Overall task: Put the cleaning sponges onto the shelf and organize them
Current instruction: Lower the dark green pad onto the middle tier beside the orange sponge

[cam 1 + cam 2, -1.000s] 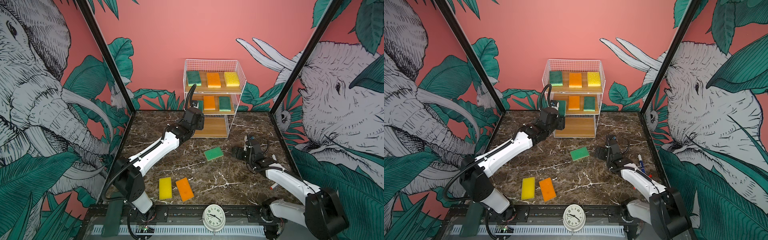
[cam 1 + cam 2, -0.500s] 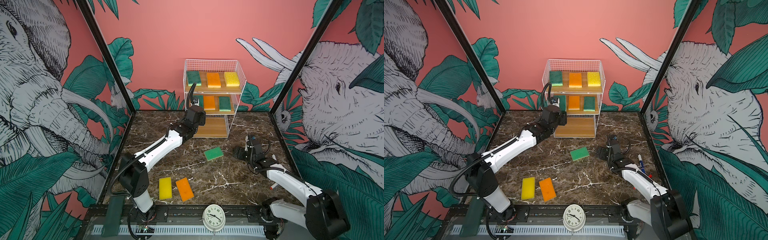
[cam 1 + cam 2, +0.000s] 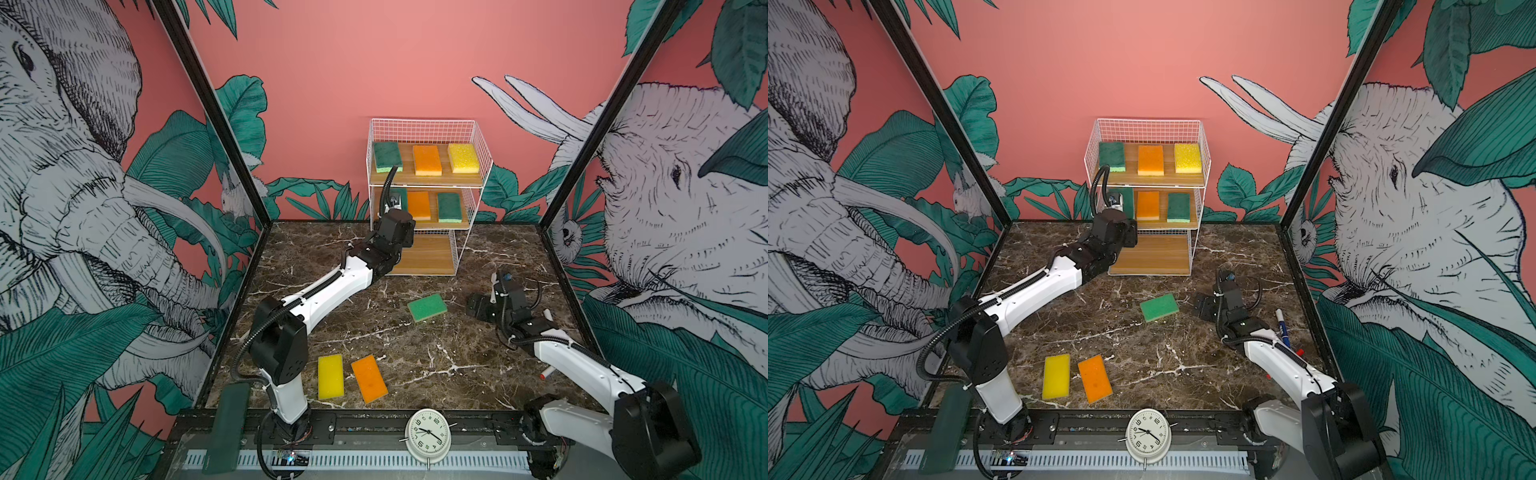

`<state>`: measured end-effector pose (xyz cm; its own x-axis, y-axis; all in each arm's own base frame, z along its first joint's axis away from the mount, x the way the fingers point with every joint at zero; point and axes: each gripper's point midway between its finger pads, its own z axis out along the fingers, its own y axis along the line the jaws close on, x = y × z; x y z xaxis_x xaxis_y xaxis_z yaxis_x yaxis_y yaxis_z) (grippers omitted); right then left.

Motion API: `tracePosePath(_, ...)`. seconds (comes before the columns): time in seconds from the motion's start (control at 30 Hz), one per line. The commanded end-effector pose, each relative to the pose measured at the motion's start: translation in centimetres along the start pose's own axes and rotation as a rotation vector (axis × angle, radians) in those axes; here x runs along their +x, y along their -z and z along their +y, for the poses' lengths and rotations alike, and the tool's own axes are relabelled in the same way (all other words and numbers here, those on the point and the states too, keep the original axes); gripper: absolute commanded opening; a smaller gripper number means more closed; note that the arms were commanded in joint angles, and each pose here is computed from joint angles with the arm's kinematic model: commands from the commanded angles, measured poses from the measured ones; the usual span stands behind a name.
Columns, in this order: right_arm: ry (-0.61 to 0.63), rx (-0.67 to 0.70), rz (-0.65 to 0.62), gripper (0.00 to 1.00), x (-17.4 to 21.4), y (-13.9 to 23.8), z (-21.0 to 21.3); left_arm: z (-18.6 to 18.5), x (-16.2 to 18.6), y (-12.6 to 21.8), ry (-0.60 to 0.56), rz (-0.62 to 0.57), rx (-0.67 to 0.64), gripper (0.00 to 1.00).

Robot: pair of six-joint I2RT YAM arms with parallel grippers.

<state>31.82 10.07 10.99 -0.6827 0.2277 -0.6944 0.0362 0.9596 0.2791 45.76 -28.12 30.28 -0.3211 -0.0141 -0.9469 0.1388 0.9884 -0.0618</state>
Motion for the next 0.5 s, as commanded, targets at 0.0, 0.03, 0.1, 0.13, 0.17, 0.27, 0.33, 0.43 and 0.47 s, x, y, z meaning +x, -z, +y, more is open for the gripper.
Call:
tracePosePath(0.0, 0.000, -0.012, -0.037, 0.93, -0.8, 0.3, 0.1, 0.5, -2.8, 0.5, 0.029, -0.074, -0.029, 0.66)
tracePosePath(0.03, -0.001, -0.012, -0.037, 0.93, -0.8, 0.3, 0.0, 0.6, -2.8, 0.5, 0.029, -0.075, -0.033, 0.66)
tracePosePath(0.1, -0.003, -0.014, -0.039, 0.93, -0.8, 0.3, 0.0, 0.7, -2.7, 0.4, 0.023, -0.071, -0.043, 0.66)
tracePosePath(0.13, -0.004, -0.016, -0.039, 0.93, -0.8, 0.3, 0.1, 0.8, -2.7, 0.3, 0.022, -0.070, -0.051, 0.66)
tracePosePath(0.17, -0.004, -0.017, -0.039, 0.93, -0.8, 0.2, 0.1, 0.9, -2.6, 0.2, 0.019, -0.068, -0.059, 0.66)
tracePosePath(0.27, -0.008, -0.021, -0.039, 0.93, -0.8, 0.2, 0.1, 0.9, -2.4, 0.0, 0.011, -0.063, -0.069, 0.66)
tracePosePath(0.33, -0.010, -0.024, -0.039, 0.93, -0.8, 0.2, 0.2, 0.9, -2.2, -0.2, 0.005, -0.059, -0.074, 0.66)
tracePosePath(0.43, -0.010, -0.023, -0.040, 0.93, -0.7, 0.2, 0.2, 0.9, -2.1, -0.5, -0.004, -0.051, -0.086, 0.66)
tracePosePath(0.47, -0.010, -0.023, -0.039, 0.93, -0.7, 0.2, 0.1, 0.9, -1.9, -0.7, -0.006, -0.048, -0.089, 0.67)
